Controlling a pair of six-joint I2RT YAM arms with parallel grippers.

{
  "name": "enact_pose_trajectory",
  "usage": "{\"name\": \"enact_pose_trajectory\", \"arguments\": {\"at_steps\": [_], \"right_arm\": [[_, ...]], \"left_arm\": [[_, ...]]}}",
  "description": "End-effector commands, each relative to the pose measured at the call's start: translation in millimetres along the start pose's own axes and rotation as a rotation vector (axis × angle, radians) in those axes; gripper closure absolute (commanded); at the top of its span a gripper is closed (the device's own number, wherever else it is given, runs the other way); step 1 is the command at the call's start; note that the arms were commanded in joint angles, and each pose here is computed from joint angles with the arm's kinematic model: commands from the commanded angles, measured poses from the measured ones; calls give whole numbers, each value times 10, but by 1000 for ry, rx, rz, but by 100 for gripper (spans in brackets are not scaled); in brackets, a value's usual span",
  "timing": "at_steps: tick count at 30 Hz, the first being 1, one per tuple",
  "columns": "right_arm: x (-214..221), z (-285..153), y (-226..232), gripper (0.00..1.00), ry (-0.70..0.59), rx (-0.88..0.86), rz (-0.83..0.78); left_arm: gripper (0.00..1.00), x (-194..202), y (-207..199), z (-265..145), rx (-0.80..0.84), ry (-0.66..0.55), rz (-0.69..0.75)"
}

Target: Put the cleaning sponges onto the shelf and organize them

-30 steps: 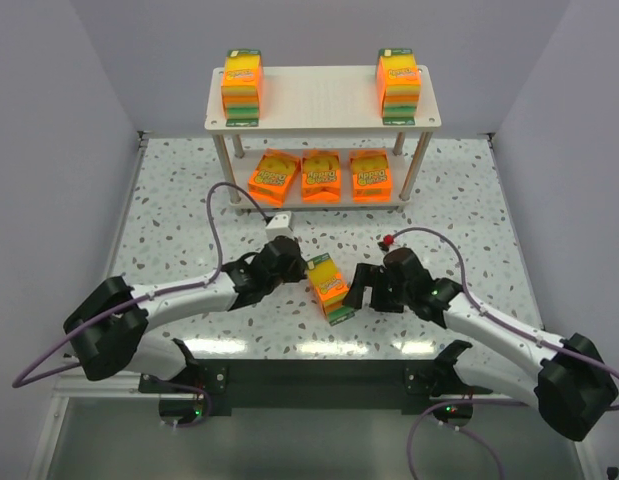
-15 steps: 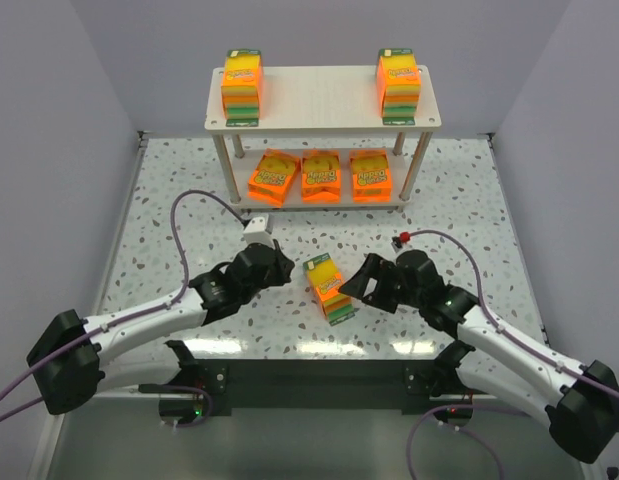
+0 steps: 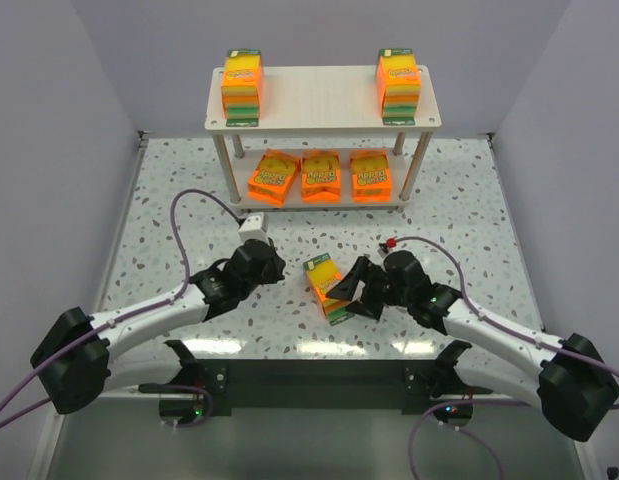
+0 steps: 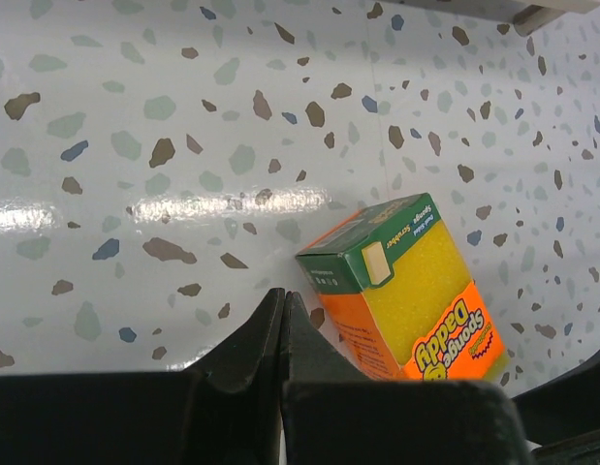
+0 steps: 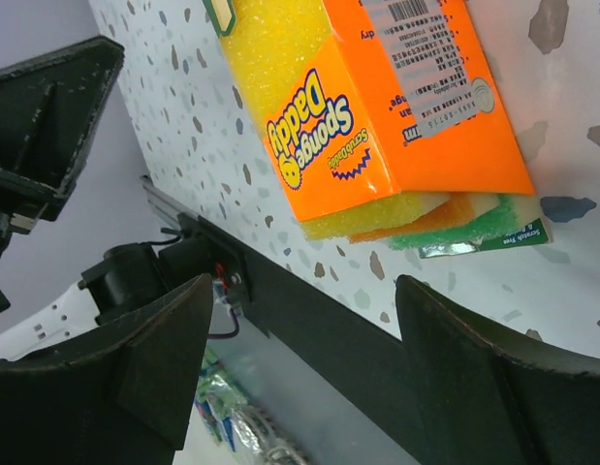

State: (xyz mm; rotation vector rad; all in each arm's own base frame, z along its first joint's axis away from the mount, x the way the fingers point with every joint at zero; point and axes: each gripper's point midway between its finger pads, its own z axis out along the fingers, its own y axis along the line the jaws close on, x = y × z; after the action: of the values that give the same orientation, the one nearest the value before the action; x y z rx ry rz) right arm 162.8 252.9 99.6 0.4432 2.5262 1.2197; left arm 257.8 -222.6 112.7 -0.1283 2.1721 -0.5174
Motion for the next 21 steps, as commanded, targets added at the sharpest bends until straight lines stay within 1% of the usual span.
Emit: {"name": "enact_pose_trajectory", "arguments": {"at_steps": [1,8,10,15,18,20,21], "right_arm": [[-99,49,87,21,-57,-37,45],[-462,203,117,19,-194,46,-17],[-540,239,142,19,-213,61,-51],[-841,277,332,18,-285,72,-97],[-968,320,331,17,-292,106,-122],[-967,371,230,17,-262,152,-133],[-975,378,251,16,-253,155,-138]], "left_arm": [[100,-9,-38,4,35,-11,-4],[100,-48,-1,-76,34,-27,-17],[100,-37,22,-100,29,-24,-22],[100,29,63,-167,44,-12,-48],[100,66,102,-204,44,-9,-68],[100,87,144,-225,33,-6,-73],[100,85,157,-247,32,-10,-77]]}}
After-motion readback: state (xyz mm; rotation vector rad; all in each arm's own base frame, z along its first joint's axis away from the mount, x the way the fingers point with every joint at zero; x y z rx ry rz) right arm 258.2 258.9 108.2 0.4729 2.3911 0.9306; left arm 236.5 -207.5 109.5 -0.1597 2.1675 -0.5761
